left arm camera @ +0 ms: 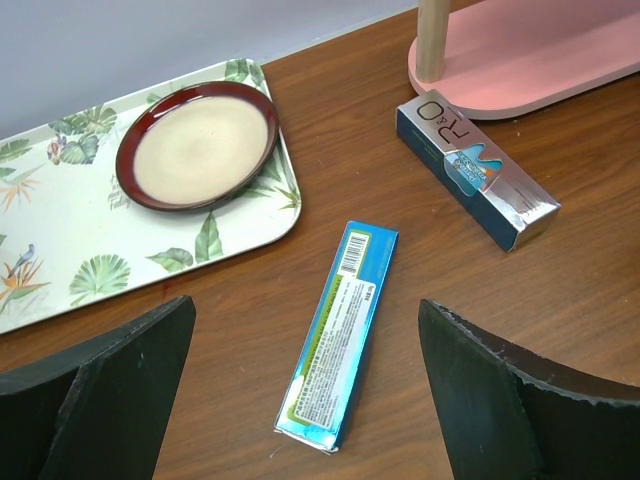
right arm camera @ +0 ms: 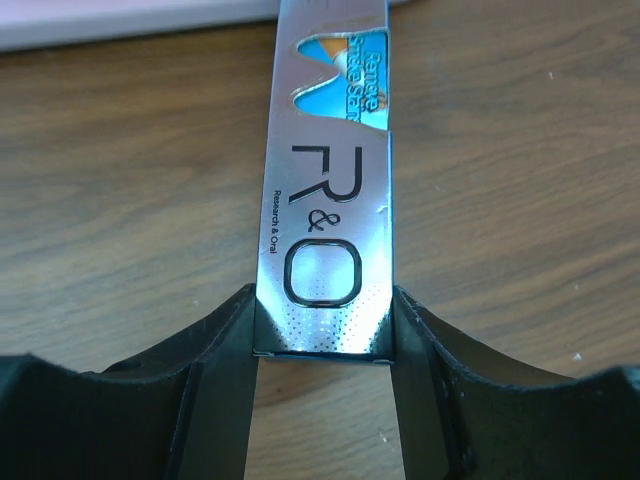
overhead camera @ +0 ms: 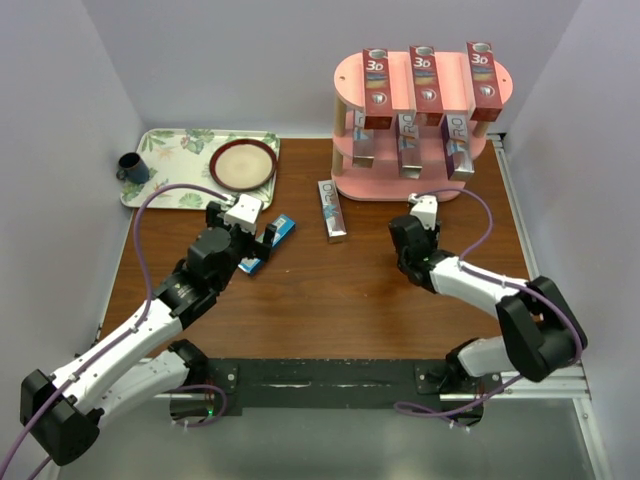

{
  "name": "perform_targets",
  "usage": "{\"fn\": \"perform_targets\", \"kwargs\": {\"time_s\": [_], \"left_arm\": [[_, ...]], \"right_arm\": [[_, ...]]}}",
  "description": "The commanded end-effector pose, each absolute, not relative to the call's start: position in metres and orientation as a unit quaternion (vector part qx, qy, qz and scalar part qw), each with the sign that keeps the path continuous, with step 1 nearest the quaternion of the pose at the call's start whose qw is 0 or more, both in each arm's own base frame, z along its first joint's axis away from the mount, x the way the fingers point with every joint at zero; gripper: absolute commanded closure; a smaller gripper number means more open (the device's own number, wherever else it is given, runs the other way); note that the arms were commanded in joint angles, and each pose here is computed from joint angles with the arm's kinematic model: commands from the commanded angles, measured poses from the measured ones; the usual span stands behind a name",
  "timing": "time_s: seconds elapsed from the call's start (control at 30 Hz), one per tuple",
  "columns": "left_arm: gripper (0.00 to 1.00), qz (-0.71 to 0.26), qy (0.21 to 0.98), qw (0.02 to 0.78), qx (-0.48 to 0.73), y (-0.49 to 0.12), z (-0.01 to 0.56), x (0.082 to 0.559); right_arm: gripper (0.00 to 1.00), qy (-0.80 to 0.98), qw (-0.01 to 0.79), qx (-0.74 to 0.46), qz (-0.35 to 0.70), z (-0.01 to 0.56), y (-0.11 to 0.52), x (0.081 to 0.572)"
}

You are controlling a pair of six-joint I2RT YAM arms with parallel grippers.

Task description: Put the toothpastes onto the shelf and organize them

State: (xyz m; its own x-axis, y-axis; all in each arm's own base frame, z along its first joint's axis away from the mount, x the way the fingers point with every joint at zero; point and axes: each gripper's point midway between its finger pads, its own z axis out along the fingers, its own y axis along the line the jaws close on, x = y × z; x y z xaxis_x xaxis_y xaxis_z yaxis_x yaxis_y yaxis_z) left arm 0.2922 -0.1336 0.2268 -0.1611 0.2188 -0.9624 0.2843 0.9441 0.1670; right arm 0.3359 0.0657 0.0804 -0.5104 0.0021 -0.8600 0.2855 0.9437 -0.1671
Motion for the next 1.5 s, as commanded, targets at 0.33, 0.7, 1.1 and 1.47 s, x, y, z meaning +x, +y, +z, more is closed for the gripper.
{"fn": "perform_targets", "kwargs": {"time_s": [0.33,0.7,1.1,1.47], "left_arm": [[0.01,-0.028,0.755,0.633,0.171,-0.136,0.229,0.295],[0.01,-0.026,0.756,0.631,0.173,-0.135,0.227,0.294],[0.02,-0.028,0.756,0.630,0.177,-0.136,0.226,0.294],[0.02,-0.035,0.747,0.641,0.173,-0.139,0.233,0.296]], "right_arm": [[0.72,0.793,0.602,0.071,-0.055,0.148,0.065,0.354],[0.71,0.787,0.616,0.022,-0.031,0.148,0.065,0.381],[0.67,0.785,0.617,0.031,-0.049,0.139,0.051,0.401],[0.67,0.775,0.626,0.044,-0.067,0.145,0.042,0.428]]}}
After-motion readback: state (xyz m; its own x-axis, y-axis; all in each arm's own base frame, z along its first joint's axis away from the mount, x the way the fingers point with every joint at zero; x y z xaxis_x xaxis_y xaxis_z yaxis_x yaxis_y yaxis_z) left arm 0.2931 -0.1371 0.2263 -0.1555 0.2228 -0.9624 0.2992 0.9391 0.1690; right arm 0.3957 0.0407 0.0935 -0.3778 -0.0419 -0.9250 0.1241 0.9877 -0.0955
